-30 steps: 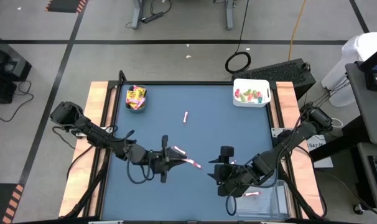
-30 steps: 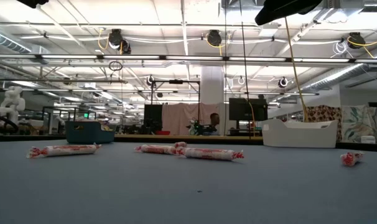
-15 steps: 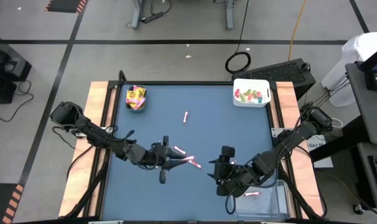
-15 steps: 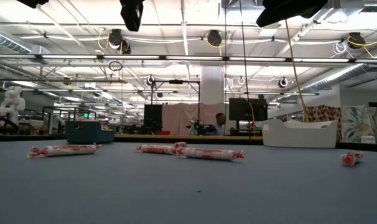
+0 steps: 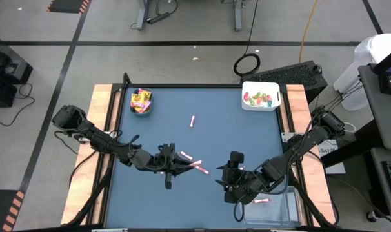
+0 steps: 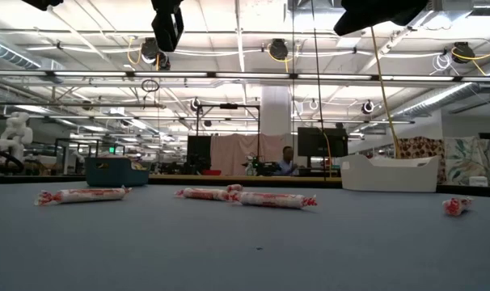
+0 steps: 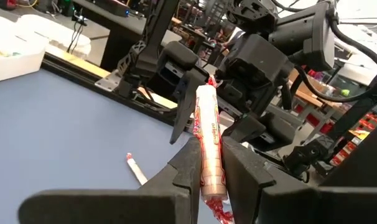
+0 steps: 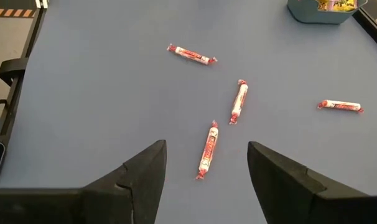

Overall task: Sort candy
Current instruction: Put the white candy into the transparent bin

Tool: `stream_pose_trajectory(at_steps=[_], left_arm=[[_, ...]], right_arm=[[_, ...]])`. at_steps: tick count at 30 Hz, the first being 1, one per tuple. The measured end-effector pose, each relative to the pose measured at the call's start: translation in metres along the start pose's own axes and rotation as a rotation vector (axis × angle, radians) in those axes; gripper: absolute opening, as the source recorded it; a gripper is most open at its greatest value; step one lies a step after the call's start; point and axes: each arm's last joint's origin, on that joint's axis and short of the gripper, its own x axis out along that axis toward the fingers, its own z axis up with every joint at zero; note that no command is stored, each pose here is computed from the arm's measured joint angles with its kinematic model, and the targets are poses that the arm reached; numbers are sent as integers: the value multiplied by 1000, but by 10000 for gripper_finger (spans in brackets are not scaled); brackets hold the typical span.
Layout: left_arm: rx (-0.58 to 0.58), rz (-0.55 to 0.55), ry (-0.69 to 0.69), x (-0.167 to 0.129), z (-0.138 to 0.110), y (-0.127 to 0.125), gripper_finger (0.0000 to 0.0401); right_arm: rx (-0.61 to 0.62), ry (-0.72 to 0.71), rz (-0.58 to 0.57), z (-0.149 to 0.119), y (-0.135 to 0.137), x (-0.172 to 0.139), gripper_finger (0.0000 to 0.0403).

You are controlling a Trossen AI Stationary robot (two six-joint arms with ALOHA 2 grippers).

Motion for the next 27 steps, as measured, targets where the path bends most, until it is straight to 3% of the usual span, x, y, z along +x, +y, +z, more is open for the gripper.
stream_pose_trajectory(at_steps=[4, 11, 16, 21, 27], left_arm=[[55, 1, -1, 0, 0, 0, 61], [499, 3, -1, 0, 0, 0, 61], [733, 4, 0, 0, 0, 0, 61], [834, 5, 14, 0, -1, 1, 61], [871, 10, 65, 0, -5, 4, 61]], right_arm=[[-2, -7, -4, 0, 0, 0, 215], [-53, -143, -142, 8, -1, -1, 215], [-53, -234, -190, 22, -5, 3, 215], [-47, -253, -139, 35, -13, 12, 215], [-62, -286, 22, 50, -19, 20, 215]])
